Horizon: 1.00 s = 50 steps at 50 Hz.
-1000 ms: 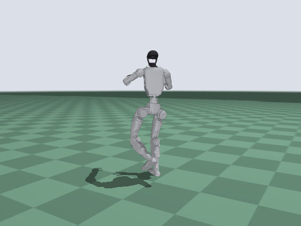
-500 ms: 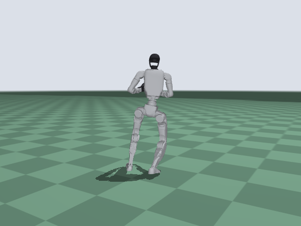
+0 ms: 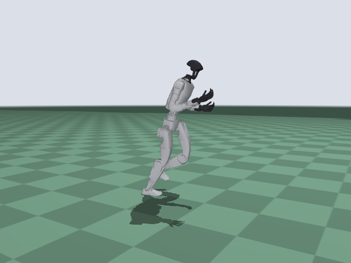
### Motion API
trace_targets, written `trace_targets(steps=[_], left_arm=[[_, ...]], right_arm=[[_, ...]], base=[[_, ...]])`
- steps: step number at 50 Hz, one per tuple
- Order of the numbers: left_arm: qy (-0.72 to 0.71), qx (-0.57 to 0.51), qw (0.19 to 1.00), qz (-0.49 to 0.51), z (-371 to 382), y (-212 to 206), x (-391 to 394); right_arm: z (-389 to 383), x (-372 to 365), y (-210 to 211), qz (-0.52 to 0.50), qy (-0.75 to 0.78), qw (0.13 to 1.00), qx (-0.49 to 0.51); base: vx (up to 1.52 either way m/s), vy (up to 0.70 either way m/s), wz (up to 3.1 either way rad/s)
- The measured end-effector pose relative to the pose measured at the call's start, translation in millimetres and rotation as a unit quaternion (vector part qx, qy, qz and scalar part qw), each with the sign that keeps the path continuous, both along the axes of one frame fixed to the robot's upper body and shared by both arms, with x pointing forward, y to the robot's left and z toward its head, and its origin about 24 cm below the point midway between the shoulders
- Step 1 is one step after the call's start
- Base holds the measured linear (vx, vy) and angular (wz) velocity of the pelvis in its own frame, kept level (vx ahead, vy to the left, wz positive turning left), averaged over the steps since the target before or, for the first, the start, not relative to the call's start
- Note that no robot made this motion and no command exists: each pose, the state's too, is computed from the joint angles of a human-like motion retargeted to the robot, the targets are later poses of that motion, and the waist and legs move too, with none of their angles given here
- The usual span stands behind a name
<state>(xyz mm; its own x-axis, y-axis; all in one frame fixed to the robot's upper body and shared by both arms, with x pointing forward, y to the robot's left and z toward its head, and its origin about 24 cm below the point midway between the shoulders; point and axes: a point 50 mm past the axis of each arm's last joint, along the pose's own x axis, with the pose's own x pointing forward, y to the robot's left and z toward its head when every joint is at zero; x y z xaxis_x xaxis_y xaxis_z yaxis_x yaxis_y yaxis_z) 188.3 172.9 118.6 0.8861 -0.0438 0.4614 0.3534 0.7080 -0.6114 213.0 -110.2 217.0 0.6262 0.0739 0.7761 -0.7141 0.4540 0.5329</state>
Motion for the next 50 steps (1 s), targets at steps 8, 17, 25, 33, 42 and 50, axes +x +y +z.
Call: trace_targets(steps=[8,17,25,33,42,50], left_arm=[[-0.011,0.092,0.993,-0.076,11,3,-10],[-0.251,0.326,0.900,0.145,114,-29,57],[-0.136,0.610,0.597,0.503,234,-7,195],[-0.006,0.895,0.156,0.417,228,58,219],[-0.142,0.630,0.674,0.359,118,13,96],[0.015,0.531,0.832,0.163,10,38,18]], right_arm=[[40,-18,13,0.077,-0.117,0.990,0.007],[-13,-28,-8,-0.053,-0.055,0.983,-0.166],[-12,-60,-41,-0.137,-0.076,0.930,-0.332],[57,-29,0,-0.409,-0.333,0.756,-0.388],[156,129,78,-0.586,-0.154,0.624,-0.494],[130,201,2,-0.587,-0.109,0.251,-0.762]], base=[[0.87,0.20,-1.72],[0.85,0.37,-0.25],[1.03,0.22,1.04],[1.23,-0.08,-0.58],[1.16,0.16,-0.70],[1.25,0.51,-0.51]])
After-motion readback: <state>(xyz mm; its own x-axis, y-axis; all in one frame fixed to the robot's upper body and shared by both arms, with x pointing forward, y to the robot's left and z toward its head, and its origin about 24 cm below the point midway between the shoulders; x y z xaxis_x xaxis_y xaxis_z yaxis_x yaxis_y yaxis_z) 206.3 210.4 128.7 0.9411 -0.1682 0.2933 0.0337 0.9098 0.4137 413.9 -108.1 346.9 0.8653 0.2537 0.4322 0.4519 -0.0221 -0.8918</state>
